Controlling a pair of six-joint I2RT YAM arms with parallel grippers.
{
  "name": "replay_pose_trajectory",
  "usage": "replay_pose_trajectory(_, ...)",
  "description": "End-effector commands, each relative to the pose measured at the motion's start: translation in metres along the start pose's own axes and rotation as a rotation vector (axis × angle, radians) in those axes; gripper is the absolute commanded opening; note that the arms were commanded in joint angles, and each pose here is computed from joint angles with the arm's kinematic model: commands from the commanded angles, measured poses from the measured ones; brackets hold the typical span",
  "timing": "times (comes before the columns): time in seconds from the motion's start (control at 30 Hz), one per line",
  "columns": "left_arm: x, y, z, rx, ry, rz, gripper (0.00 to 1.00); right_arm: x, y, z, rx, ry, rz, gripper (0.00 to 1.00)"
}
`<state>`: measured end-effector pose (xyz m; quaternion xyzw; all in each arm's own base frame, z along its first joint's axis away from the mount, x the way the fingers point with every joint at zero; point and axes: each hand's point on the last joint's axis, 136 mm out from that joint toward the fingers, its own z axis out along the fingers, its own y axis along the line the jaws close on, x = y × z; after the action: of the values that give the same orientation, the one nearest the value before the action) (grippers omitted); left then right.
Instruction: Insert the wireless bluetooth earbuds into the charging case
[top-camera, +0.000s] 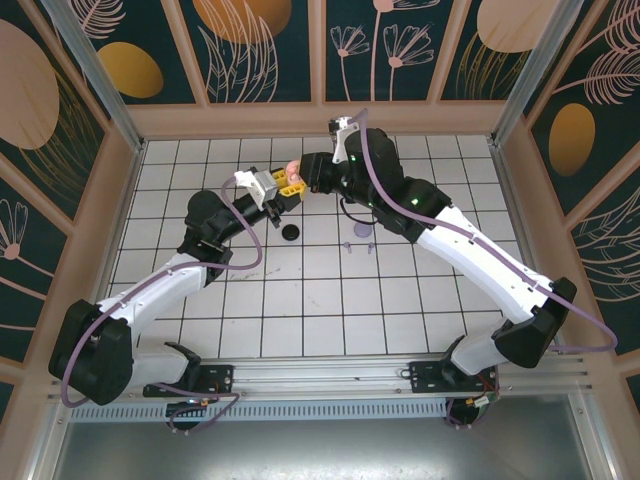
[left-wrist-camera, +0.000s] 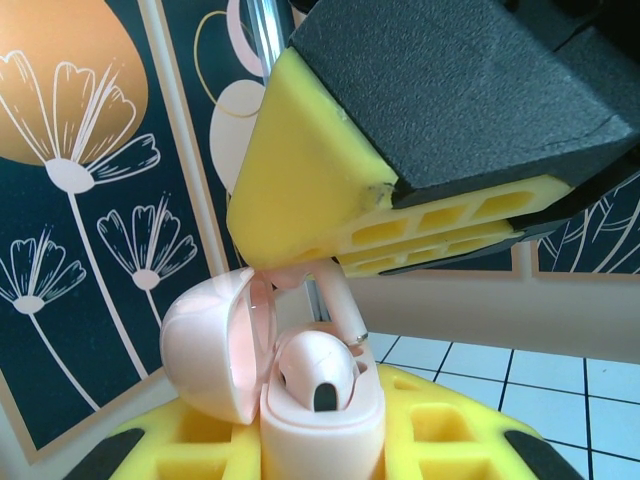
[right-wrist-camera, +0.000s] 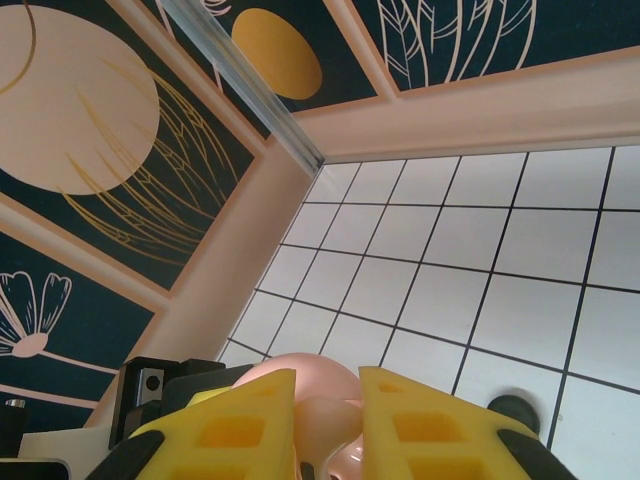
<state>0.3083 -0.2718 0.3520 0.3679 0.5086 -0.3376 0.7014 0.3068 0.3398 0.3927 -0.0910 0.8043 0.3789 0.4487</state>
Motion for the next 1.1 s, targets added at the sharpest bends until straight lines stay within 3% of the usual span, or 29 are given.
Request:
replay_pose_trajectory(0.0,-0.024,-0.001,0.005,0.017,-0.060,0.034,0.00,0.013,0.003,0.008,-0.018,0.025,0.007,0.20)
replay_pose_trajectory(0.9,-0.027,0.002,0.006,0.005,-0.063,0.039,0.00,0.066,0.009,0.016,0.048,0.100,-0.159,0.18)
replay_pose_trajectory(0.97,-0.027,0.002,0.006,0.006,-0.062,0.039,0.00,0.063,0.007,0.015,0.061,0.087,-0.151,0.21)
replay_pose_trajectory(1.07,-0.026,0.001,0.006,0.010,-0.059,0.035,0.00,0.049,0.008,0.011,0.067,0.049,-0.127,0.40)
